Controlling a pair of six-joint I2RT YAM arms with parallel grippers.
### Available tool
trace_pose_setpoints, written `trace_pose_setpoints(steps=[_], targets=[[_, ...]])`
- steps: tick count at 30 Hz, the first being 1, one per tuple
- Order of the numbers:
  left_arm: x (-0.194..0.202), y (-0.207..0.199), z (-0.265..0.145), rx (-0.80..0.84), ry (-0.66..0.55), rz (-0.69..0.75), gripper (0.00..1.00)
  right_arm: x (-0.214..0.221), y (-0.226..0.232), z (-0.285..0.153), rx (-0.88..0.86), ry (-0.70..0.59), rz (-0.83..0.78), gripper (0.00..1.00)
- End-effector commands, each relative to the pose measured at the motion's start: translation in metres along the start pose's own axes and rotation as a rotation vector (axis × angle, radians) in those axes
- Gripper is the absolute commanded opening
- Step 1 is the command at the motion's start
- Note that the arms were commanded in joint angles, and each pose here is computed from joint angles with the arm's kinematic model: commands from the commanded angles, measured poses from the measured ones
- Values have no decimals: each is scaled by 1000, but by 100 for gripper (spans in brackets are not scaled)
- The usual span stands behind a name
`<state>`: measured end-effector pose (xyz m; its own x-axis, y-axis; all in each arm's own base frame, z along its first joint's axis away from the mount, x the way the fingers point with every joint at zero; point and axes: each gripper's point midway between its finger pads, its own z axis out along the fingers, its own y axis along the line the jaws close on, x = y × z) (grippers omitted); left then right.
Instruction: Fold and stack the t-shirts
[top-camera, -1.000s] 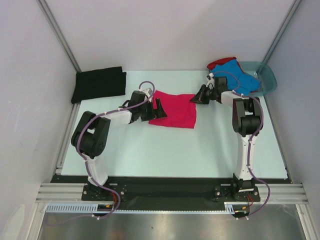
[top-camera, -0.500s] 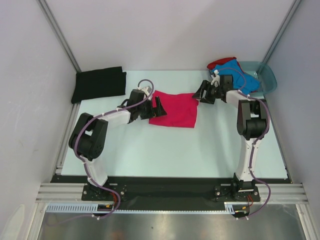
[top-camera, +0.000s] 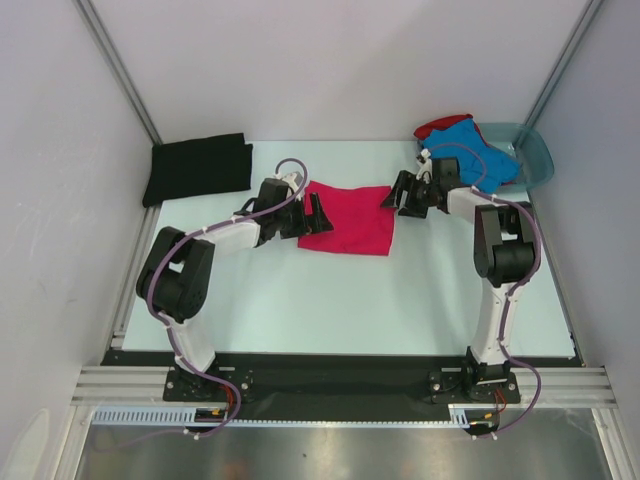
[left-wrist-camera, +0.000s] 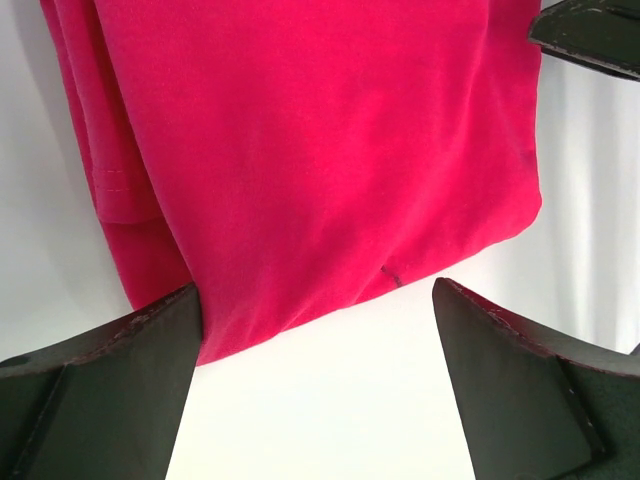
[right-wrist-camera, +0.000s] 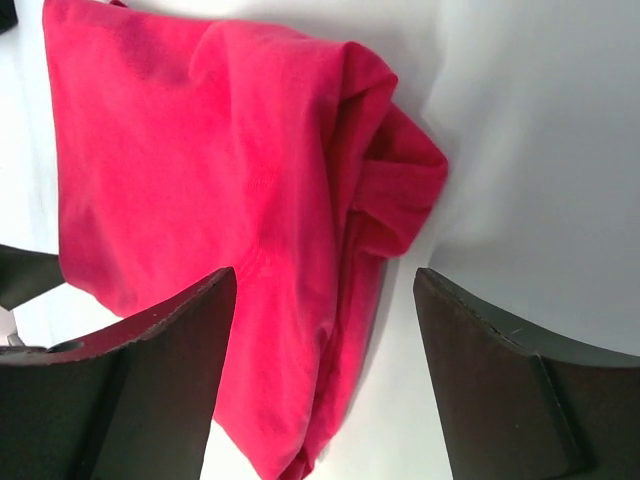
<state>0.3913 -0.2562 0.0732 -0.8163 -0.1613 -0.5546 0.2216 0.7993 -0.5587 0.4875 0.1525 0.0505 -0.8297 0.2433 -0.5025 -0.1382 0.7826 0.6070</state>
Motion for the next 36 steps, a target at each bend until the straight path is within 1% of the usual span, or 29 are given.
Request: trace_pose_setpoints(steps=[1, 5, 12, 19, 22, 23, 24, 25, 26, 27, 30, 31, 32, 33, 34, 36], targets=[[-21, -14, -15, 19, -65, 51, 100, -15, 6, 11, -21, -29, -41, 78], [-21, -13, -13, 19, -61, 50, 100, -24, 4, 20, -28, -32, -48, 78], [-21, -10, -11, 9, -56, 51, 100, -27, 1, 31, -35, -17, -57, 77], [-23, -11, -11, 11, -59, 53, 100, -10, 15, 35, -59, 23, -45, 72], [-24, -12, -12, 13, -63, 55, 100, -3, 24, 38, -72, 41, -43, 67], [-24, -12, -12, 13, -63, 56, 100, 2, 26, 42, -83, 50, -44, 59], [-24, -12, -12, 12, -61, 56, 100, 4, 29, 43, -94, 60, -42, 45], [-23, -12, -12, 12, -61, 57, 100, 4, 30, 45, -95, 62, -31, 28], [-25, -13, -13, 14, -65, 59, 100, 5, 29, 47, -91, 65, -23, 3], [-24, -12, -13, 13, -63, 61, 100, 4, 30, 49, -93, 60, -23, 0], [-24, -12, -14, 11, -66, 60, 100, 1, 30, 53, -136, 51, -15, 0], [-24, -11, -15, 10, -66, 61, 100, 2, 35, 51, -185, 58, -15, 0], [-24, -10, -15, 9, -67, 60, 100, 1, 39, 49, -219, 61, 20, 0], [-24, -11, -17, 9, -69, 61, 100, -7, 42, 47, -267, 18, 7, 0], [-24, -9, -18, 8, -69, 58, 100, -13, 40, 40, -294, 7, 19, 0], [-23, -7, -21, 3, -72, 56, 100, -22, 37, 31, -296, -23, 14, 0]])
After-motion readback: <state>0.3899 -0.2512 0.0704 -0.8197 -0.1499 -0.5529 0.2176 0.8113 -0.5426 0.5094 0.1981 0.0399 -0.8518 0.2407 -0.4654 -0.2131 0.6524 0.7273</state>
